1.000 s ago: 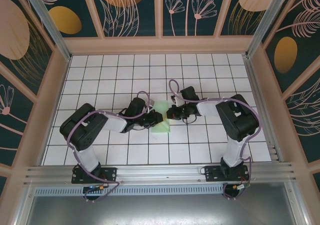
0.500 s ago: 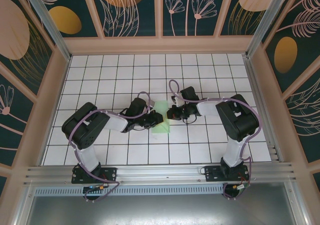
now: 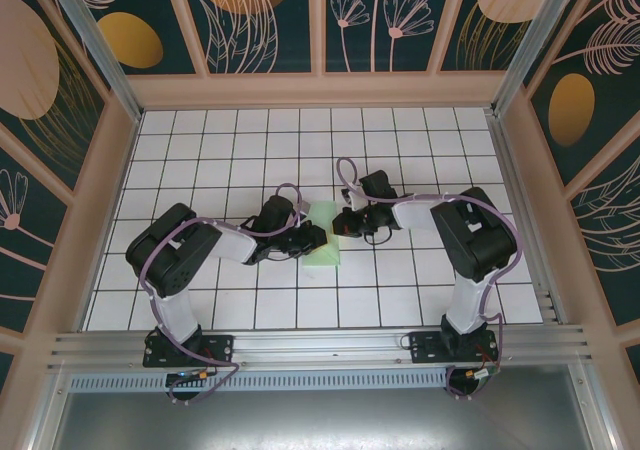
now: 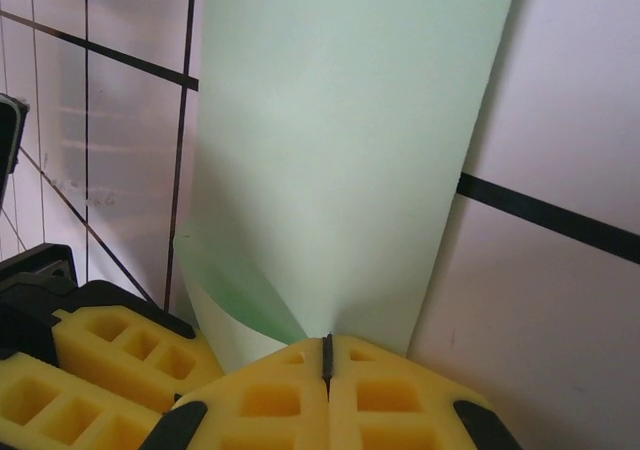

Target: Fold a paper plane with a square sheet of paper (pick it up from the middle)

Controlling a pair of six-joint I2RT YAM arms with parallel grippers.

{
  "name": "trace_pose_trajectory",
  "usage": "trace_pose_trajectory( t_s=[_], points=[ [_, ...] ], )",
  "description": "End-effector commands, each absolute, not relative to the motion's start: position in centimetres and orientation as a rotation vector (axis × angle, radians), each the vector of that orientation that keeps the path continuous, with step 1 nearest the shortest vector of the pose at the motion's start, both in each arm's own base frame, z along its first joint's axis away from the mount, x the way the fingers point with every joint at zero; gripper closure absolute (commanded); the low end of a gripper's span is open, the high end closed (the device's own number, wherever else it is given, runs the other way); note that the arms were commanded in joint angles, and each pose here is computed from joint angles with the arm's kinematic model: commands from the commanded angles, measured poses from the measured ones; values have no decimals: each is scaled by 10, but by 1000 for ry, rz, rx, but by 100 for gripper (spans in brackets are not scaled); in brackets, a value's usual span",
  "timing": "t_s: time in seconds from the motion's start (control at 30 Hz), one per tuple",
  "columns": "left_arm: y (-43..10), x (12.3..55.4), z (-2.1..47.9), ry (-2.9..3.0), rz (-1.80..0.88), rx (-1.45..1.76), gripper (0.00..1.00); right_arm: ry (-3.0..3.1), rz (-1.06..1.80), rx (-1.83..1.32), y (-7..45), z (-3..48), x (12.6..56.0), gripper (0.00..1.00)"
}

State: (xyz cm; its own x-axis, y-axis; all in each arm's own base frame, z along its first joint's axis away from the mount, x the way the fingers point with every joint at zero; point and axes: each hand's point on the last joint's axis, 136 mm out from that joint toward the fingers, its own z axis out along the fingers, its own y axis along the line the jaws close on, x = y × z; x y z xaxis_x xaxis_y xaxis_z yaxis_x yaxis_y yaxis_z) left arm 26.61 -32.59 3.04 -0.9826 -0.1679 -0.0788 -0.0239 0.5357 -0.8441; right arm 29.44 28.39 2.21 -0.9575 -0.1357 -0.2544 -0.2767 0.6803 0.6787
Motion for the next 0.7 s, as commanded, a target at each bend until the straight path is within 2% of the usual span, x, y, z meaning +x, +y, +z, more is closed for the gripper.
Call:
trace_pose_trajectory(
  t_s=[0.0, 0.67],
  points=[
    [-331, 265, 30, 2625, -1439, -130, 84, 2700, 1130, -373, 288, 22, 299, 100],
    [-333, 266, 27, 2631, -1439, -132, 83, 2698, 1100, -362, 284, 22, 301, 100]
  ],
)
